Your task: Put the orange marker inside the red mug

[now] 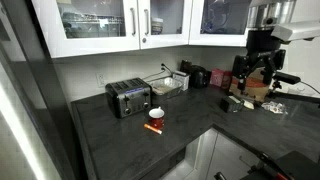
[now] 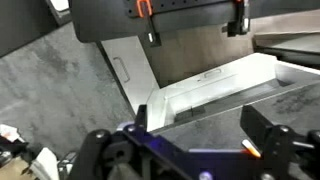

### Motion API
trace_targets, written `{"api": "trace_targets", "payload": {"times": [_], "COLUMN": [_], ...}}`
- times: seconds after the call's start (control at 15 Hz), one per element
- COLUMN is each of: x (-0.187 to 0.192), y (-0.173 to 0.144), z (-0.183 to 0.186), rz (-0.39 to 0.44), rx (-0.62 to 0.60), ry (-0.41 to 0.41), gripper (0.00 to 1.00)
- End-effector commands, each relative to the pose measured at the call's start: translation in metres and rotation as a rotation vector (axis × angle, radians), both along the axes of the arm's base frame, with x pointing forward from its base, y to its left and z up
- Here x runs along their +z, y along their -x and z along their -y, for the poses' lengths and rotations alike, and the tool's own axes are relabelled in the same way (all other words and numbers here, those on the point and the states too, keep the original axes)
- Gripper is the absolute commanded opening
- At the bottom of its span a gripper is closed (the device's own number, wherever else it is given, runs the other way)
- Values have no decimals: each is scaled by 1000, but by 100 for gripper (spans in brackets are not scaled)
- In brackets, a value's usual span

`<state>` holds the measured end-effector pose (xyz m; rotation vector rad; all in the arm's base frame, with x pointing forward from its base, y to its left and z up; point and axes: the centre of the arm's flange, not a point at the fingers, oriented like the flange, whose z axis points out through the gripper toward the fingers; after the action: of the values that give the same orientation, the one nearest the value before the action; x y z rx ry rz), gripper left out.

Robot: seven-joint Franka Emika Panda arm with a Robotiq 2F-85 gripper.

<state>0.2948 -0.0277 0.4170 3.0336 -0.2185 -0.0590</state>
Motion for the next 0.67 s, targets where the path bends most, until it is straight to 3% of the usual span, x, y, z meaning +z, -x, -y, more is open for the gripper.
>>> {"api": "trace_targets", "payload": {"times": [0.0,0.6], "x": [-1,-3], "y": [0,0], "z": [0,0], "rz": [-4,-8], "rx": [0,0], "ry": [0,-1], "gripper": [100,100]}}
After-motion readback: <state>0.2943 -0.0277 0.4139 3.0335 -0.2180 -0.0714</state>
